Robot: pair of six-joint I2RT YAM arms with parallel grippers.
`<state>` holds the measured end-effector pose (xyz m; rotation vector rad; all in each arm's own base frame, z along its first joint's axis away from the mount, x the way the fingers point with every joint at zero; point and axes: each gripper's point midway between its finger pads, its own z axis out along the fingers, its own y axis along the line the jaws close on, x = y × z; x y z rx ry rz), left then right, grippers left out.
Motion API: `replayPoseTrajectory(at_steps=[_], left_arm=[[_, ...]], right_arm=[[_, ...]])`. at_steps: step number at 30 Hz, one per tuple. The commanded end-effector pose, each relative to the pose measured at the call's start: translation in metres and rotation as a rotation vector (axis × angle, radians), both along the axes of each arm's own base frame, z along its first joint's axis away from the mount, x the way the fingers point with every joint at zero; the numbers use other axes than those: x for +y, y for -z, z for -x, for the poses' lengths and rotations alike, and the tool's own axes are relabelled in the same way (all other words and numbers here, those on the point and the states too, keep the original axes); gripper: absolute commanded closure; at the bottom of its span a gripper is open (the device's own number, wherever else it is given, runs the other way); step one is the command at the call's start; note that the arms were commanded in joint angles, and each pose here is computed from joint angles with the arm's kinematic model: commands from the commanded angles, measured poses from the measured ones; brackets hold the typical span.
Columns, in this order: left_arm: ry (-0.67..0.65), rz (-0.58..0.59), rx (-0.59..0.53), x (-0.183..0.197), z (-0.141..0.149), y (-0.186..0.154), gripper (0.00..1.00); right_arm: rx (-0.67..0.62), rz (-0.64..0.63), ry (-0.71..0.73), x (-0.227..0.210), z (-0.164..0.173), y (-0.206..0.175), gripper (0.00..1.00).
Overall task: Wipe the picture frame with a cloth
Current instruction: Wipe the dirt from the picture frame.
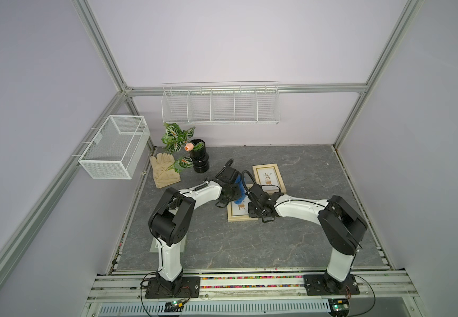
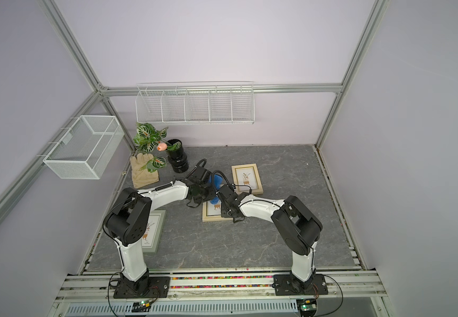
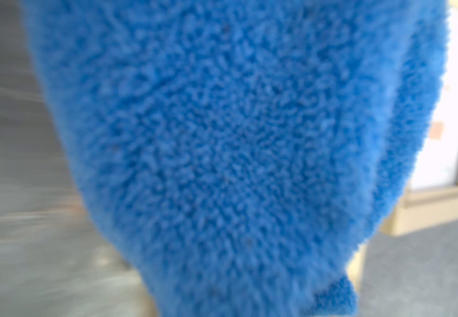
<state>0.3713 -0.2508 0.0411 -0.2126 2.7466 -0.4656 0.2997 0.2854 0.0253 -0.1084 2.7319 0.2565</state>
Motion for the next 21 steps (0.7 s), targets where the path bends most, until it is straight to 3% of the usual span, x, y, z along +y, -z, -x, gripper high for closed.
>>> replayPoseTrajectory(at_steps=[1, 8, 12, 21], left_arm=[[-0.020, -0.145, 0.024, 0.039, 0.006, 0.008, 1.00], [0.096, -0.019, 0.014, -0.048, 0.000, 0.001, 1.00], [0.115, 0.022, 0.020, -0.071, -0.005, 0.002, 1.00], [-0.045, -0.132, 0.024, 0.033, -0.014, 0.006, 1.00]], right_arm=[[0.123, 0.141, 0.010, -0.035, 0.033, 0.033, 0.74], [0.118, 0.136, 0.006, -0.033, 0.031, 0.030, 0.74], [0.121, 0.138, 0.010, -0.035, 0.032, 0.031, 0.74], [0.117, 0.140, 0.012, -0.035, 0.032, 0.029, 0.74]])
